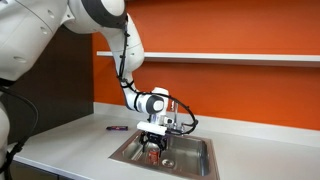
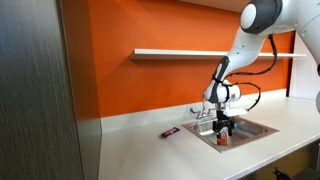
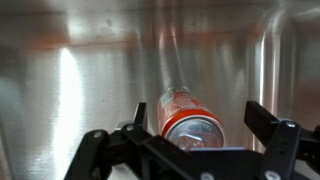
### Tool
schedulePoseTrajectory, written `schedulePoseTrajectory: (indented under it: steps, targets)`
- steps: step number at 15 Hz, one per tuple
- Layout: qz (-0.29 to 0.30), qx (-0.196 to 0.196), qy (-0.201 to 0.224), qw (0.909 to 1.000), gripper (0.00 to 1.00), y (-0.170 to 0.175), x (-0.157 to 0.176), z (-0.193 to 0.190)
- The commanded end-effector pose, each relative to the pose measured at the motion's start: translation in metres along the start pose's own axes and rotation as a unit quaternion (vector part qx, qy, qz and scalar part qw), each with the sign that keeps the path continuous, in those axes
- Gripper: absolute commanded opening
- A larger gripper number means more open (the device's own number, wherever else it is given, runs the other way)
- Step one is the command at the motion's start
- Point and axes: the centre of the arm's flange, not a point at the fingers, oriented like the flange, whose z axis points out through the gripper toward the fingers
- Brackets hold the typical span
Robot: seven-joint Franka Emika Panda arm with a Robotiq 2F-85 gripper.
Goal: Take the red can out of the sink and place it on the left side of the counter.
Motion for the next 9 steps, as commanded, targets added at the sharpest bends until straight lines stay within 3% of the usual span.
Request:
schedulePoseTrajectory:
  steps: [1,9]
  targets:
    - [0.002,0.009,0.017,0.9998,1.0,-0.0035,-0.0024,0.0047]
    - [-0.004,0.007,0.034,0.9994,1.0,-0.0104,0.0017,0.0089]
